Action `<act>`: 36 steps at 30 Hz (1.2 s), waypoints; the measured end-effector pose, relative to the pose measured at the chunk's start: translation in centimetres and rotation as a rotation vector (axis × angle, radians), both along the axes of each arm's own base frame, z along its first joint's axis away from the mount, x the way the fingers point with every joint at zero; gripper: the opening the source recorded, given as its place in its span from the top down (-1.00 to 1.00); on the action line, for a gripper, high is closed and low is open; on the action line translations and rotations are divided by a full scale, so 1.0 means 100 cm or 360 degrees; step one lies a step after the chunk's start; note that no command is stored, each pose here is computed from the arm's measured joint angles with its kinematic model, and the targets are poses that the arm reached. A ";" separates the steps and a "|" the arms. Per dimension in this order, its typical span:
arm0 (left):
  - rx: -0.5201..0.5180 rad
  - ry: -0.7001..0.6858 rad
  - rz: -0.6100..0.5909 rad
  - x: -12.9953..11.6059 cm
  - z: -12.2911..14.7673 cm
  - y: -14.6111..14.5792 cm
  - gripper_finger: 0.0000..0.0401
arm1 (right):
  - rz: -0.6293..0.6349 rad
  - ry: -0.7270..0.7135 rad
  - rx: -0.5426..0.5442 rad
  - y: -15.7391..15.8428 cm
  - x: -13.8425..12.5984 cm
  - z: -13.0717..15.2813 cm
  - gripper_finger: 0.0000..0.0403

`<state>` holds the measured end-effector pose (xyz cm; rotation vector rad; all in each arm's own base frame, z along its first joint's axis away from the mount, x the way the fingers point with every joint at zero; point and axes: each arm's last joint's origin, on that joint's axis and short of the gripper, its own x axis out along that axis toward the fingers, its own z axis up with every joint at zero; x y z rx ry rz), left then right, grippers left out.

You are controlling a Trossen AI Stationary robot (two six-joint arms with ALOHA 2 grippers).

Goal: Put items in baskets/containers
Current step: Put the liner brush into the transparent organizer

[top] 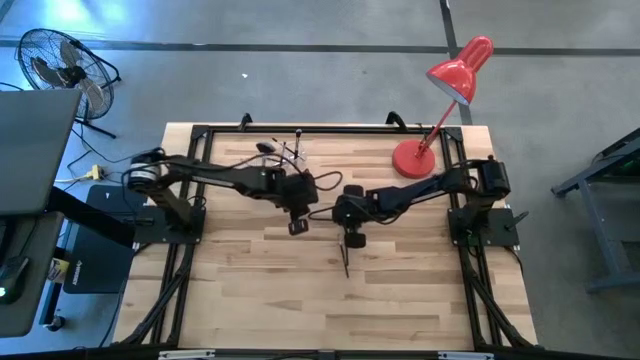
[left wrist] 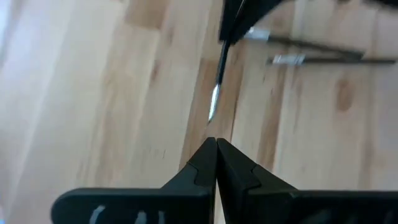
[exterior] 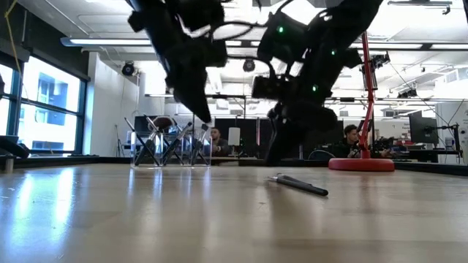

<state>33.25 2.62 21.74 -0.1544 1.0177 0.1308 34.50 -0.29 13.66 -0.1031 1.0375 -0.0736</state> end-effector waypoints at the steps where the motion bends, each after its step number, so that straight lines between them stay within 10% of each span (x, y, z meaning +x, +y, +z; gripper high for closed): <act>1: -0.0004 -0.0027 0.0015 -0.002 0.006 0.000 1.00 | -0.0008 -0.0021 -0.0013 0.000 0.000 0.004 0.96; 17: -0.0151 -0.0600 0.0360 -0.077 0.024 -0.015 1.00 | -0.0255 -0.0199 0.0195 0.000 -0.032 0.022 0.96; 28: -0.0159 -0.0896 0.0588 -0.116 -0.002 -0.044 1.00 | -0.0547 -0.1390 0.0590 -0.005 -0.094 0.032 0.96; 36: -0.0075 -0.0931 0.0598 -0.136 -0.006 -0.036 1.00 | -0.0524 -0.1488 0.0527 -0.038 -0.048 0.041 0.96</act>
